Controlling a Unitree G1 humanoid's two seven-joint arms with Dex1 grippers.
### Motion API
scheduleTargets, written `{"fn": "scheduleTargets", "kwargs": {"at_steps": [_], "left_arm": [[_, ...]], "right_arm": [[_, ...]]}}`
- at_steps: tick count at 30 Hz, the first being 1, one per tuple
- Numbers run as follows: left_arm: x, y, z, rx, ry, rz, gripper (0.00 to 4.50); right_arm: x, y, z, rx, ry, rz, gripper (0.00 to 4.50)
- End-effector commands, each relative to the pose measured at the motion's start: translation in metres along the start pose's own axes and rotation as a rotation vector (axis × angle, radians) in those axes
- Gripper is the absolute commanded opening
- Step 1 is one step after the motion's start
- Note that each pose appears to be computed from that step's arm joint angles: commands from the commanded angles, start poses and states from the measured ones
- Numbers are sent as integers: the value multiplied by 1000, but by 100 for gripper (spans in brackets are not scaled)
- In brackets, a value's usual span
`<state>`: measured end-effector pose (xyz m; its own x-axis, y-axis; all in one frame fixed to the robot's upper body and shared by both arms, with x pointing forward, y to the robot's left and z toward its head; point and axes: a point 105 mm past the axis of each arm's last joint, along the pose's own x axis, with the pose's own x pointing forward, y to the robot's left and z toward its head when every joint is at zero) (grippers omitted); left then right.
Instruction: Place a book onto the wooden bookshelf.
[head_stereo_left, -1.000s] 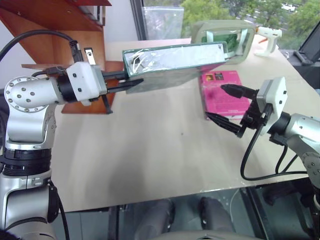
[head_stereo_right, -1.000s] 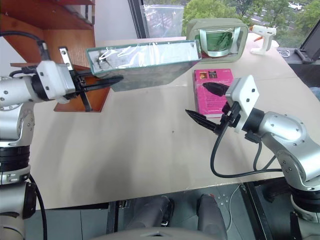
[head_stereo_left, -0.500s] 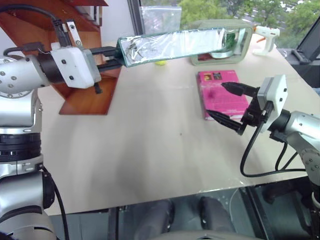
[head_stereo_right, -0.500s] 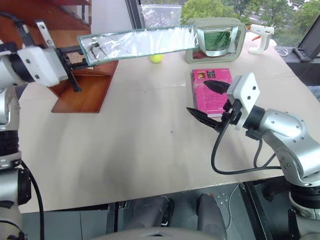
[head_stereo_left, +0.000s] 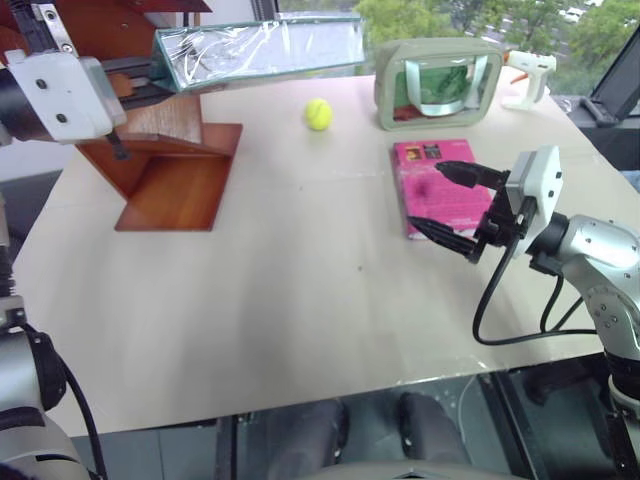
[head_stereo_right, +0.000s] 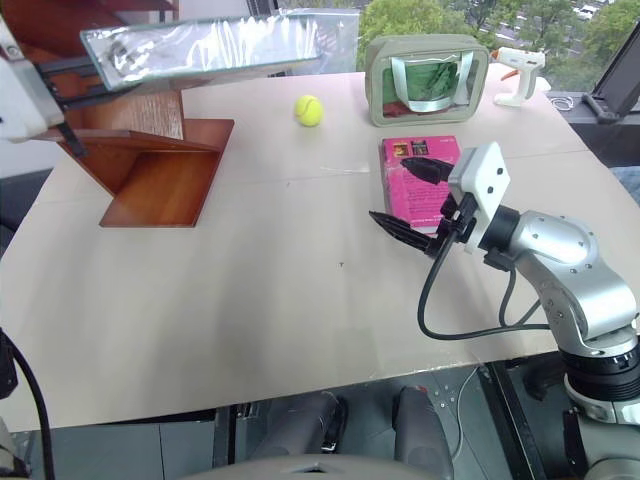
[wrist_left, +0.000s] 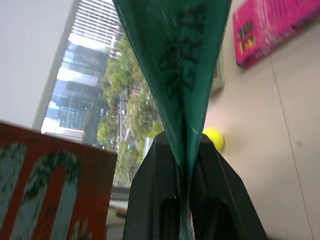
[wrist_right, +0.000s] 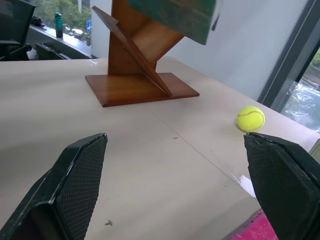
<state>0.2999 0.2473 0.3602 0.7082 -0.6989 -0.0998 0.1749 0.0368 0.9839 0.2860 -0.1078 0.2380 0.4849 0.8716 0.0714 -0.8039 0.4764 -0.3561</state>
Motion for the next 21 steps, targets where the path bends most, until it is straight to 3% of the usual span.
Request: {"fn": "scheduleTargets", "kwargs": {"at_steps": [1, 10, 21], "left_arm": [[-28, 19, 7, 60, 48, 0, 14], [-77, 23, -24, 55, 346, -132, 14], [-68, 10, -74, -10, 574, -211, 14]], "right_arm": [[2, -2, 14, -49, -49, 13, 450], [1, -12, 23, -84, -61, 33, 450], [-7, -4, 40, -156, -51, 28, 450]]}}
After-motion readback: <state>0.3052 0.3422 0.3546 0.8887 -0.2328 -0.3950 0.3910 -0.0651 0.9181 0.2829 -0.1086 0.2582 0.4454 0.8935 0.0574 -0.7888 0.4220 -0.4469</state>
